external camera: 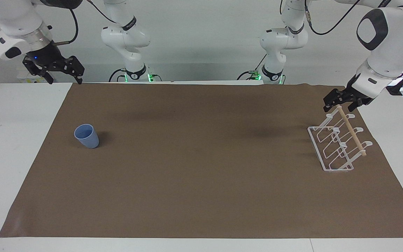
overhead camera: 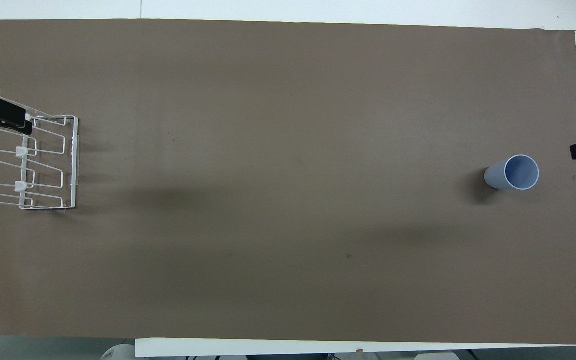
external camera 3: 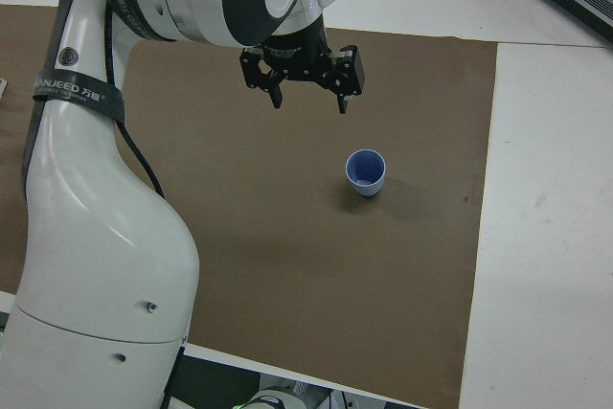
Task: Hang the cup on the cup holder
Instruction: 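Move the right gripper toward the light blue cup, then grasp the light blue cup at its base with the right gripper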
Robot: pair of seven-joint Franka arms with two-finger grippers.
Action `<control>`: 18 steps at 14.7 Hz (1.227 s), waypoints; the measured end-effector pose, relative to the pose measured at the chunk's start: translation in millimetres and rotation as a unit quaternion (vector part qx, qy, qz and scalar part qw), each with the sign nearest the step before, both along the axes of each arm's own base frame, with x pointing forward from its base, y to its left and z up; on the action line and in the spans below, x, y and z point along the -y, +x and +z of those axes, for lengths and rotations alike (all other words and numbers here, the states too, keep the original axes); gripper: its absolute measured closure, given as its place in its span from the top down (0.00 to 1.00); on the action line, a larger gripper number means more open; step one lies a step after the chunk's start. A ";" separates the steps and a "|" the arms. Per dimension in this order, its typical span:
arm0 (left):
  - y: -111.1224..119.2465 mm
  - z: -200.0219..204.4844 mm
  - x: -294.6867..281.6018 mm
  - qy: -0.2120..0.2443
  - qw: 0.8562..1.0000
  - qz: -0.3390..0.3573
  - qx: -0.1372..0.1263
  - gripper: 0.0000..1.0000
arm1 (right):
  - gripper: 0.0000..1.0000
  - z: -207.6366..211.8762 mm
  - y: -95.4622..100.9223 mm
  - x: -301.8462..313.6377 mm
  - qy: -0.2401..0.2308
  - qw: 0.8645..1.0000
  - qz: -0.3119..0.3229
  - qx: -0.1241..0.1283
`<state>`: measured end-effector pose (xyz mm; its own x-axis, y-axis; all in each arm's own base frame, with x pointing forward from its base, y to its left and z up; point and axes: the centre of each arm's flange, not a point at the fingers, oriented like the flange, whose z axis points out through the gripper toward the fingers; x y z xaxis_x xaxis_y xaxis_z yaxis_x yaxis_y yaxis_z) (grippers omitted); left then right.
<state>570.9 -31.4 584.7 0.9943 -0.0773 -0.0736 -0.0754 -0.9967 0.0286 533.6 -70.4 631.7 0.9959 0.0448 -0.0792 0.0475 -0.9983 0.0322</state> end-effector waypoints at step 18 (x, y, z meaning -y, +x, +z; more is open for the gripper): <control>-0.6 -0.6 0.0 0.000 1.000 0.000 -0.003 1.00 | 0.80 -281.8 -0.8 89.4 0.043 0.995 0.086 -0.009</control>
